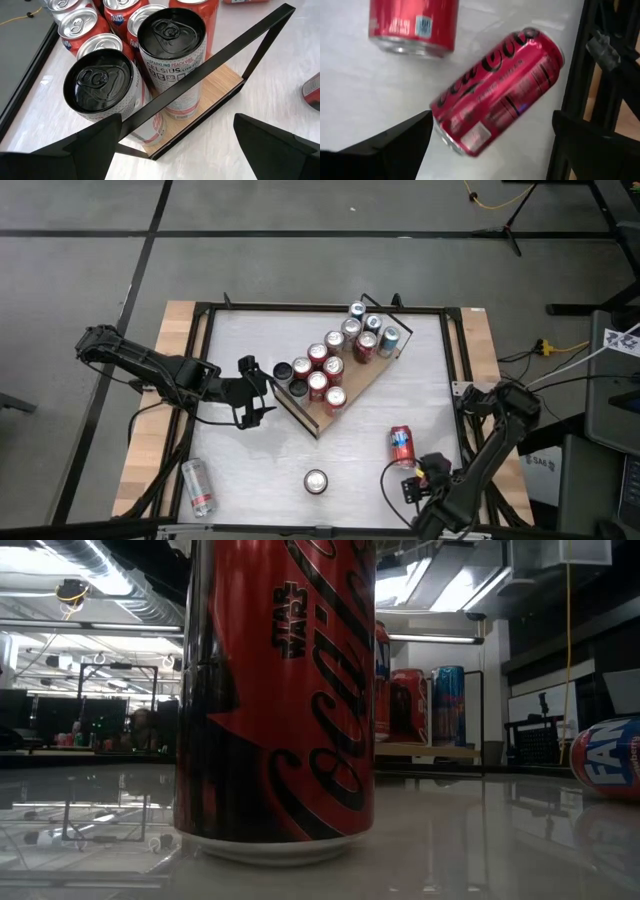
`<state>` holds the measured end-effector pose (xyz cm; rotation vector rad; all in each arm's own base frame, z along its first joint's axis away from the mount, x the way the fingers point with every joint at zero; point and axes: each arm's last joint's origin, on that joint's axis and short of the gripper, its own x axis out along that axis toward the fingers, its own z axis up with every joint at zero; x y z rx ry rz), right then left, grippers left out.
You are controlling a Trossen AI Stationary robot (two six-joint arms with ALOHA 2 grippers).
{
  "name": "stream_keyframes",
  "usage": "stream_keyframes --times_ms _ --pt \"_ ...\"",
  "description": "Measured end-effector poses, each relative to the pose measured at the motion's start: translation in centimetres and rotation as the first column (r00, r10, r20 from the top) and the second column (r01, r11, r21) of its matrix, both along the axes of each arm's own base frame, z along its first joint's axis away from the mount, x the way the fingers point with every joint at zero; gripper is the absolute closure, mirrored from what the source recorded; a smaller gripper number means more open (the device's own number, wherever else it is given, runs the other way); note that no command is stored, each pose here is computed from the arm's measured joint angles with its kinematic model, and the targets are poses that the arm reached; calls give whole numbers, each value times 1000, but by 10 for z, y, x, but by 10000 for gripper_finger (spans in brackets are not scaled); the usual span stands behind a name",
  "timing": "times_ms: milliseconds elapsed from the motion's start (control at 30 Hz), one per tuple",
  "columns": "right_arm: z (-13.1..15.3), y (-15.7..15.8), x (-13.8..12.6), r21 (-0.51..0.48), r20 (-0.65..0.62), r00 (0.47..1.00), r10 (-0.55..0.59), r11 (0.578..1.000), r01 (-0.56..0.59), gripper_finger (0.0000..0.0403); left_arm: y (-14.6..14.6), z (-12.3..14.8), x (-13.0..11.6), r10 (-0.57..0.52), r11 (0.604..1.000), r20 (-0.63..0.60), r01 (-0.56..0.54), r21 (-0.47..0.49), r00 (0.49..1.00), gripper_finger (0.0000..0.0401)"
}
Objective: Place canned beverage on shelf
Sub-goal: Put the red black soda can on the shelf
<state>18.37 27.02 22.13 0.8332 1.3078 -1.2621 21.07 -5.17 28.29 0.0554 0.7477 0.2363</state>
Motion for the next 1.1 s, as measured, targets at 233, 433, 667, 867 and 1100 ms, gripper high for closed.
stream_keyframes --times_ms 233,433,667,867,1100 --pt "-3 -2 3 -25 -11 1000 -9 1000 9 4 0 0 0 0 1000 0 0 0 1000 24" --pt "-3 -2 3 -21 -12 1000 -10 1000 9 4 0 0 0 0 1000 0 0 0 1000 24" --pt "-5 0 3 -17 -17 1000 -7 1000 7 4 0 0 0 0 1000 0 0 0 1000 24" --pt "-6 2 5 20 -13 999 44 999 -44 4 0 0 0 0 1000 0 0 0 1000 24" --pt "-3 1 3 58 -95 994 -55 996 61 4 0 0 0 0 1000 0 0 0 1000 24"
